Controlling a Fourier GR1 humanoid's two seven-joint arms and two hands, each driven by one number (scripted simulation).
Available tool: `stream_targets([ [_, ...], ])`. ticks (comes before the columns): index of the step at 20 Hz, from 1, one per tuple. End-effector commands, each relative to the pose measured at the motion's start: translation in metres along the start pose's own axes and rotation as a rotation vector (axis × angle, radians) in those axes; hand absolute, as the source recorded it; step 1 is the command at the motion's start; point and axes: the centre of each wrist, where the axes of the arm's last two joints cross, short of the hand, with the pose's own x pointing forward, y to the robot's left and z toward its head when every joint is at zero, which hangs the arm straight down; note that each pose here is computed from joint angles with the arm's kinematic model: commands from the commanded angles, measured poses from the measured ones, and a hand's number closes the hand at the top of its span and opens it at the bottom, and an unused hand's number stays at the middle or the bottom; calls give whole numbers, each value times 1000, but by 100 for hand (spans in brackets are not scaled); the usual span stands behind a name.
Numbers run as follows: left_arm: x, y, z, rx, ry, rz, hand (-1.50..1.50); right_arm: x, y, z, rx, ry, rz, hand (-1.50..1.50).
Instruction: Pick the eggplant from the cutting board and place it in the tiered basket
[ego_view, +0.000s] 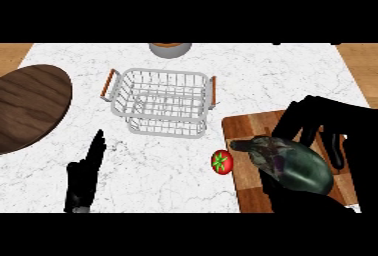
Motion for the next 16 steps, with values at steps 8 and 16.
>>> stream_targets([
  [8, 1, -2, 8, -3, -9, -7, 0, 49, -6, -67, 14, 96, -22, 150],
  [16, -13, -15, 1, -23, 5, -10, 0, 69, 40, -115, 57, 97, -5, 150],
])
